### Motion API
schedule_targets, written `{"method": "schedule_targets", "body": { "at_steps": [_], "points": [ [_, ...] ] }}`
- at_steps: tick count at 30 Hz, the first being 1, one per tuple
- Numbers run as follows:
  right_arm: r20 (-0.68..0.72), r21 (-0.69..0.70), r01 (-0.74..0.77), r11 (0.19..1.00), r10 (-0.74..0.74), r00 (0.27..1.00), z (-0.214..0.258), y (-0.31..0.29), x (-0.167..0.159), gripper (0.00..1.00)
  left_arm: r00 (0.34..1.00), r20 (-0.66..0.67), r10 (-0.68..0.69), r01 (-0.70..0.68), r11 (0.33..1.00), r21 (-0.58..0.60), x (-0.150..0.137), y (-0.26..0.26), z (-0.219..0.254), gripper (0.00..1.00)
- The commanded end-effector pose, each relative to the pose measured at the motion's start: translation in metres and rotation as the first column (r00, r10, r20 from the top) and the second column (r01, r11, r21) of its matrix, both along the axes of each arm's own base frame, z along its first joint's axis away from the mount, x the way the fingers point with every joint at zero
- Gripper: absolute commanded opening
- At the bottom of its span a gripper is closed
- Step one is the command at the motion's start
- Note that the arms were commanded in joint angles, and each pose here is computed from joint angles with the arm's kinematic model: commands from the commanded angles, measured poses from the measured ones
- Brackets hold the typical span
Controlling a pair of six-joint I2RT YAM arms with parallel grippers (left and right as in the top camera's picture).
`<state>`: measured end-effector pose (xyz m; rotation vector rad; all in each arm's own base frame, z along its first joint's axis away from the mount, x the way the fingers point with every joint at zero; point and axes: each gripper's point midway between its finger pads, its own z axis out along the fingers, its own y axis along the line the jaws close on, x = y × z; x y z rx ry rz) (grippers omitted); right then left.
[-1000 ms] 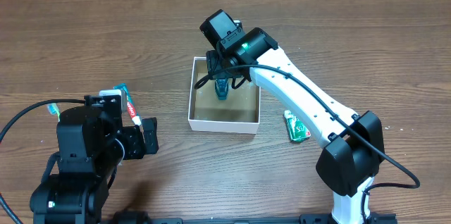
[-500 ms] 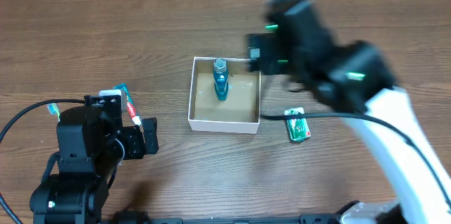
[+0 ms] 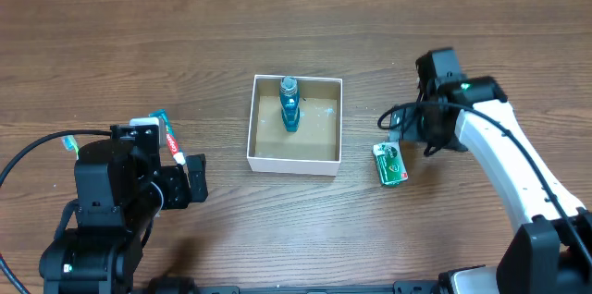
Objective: Pack container
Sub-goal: 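Grasp the green Dettol soap bar with the right gripper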
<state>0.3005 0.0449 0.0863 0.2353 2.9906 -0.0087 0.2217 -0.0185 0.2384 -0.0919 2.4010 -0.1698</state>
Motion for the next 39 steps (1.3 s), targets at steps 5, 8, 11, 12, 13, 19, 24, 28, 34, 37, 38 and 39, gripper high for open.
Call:
{"method": "schedule_targets", "body": {
  "at_steps": [5, 8, 11, 12, 13, 19, 24, 28, 34, 37, 38, 39],
  "points": [
    [-0.041, 0.112, -0.165, 0.98, 0.171, 0.985, -0.035, 0.027, -0.025, 1.0, 1.0, 0.03, 0.001, -0.001, 1.0, 0.017, 0.002, 0.003, 0.01, 1.0],
    [-0.032, 0.113, -0.165, 0.98, 0.17, 0.985, -0.05, 0.026, -0.027, 1.0, 1.0, 0.029, 0.001, -0.001, 1.0, 0.017, 0.002, 0.003, 0.01, 1.0],
    [-0.022, 0.109, -0.166, 0.98, 0.17, 0.985, -0.064, 0.026, -0.025, 1.0, 1.0, 0.029, 0.001, -0.002, 1.0, 0.017, 0.002, 0.003, 0.01, 1.0],
    [-0.017, 0.11, -0.167, 0.98, 0.17, 0.985, -0.067, 0.026, -0.023, 1.0, 1.0, 0.029, 0.001, -0.001, 1.0, 0.017, 0.002, 0.003, 0.01, 1.0],
    [-0.021, 0.103, -0.166, 0.981, 0.169, 0.985, -0.074, 0.026, -0.02, 1.0, 1.0, 0.029, 0.001, -0.002, 1.0, 0.017, 0.002, 0.003, 0.01, 1.0],
    [-0.08, 0.049, -0.167, 0.985, 0.171, 0.982, -0.1, 0.018, -0.021, 0.88, 1.0, 0.03, 0.001, -0.002, 1.0, 0.017, 0.002, 0.003, 0.01, 1.0],
    [-0.09, 0.04, -0.16, 0.986, 0.163, 0.983, -0.104, 0.016, -0.021, 0.61, 1.0, 0.03, 0.001, -0.002, 1.0, 0.017, 0.002, 0.003, 0.01, 1.0],
    [-0.091, 0.041, -0.16, 0.986, 0.163, 0.982, -0.104, 0.016, -0.022, 0.45, 1.0, 0.03, 0.001, -0.002, 1.0, 0.017, 0.002, 0.003, 0.01, 1.0],
    [-0.088, 0.042, -0.137, 0.99, 0.14, 0.986, -0.099, 0.017, -0.018, 0.27, 1.0, 0.029, 0.001, -0.002, 1.0, 0.017, 0.002, 0.003, 0.01, 1.0],
    [-0.073, 0.046, -0.084, 0.995, 0.087, 0.994, -0.078, 0.02, -0.005, 0.17, 1.0, 0.029, 0.001, -0.002, 1.0, 0.017, 0.002, 0.003, 0.01, 1.0],
    [-0.052, 0.051, -0.07, 0.996, 0.073, 0.996, -0.064, 0.021, 0.003, 0.11, 1.0, 0.029, 0.001, -0.002, 1.0, 0.017, 0.002, 0.003, 0.01, 1.0],
    [-0.034, 0.054, -0.06, 0.997, 0.062, 0.998, -0.053, 0.023, 0.008, 0.1, 1.0, 0.03, 0.001, -0.001, 1.0, 0.017, 0.002, 0.003, 0.01, 1.0]
  ]
}}
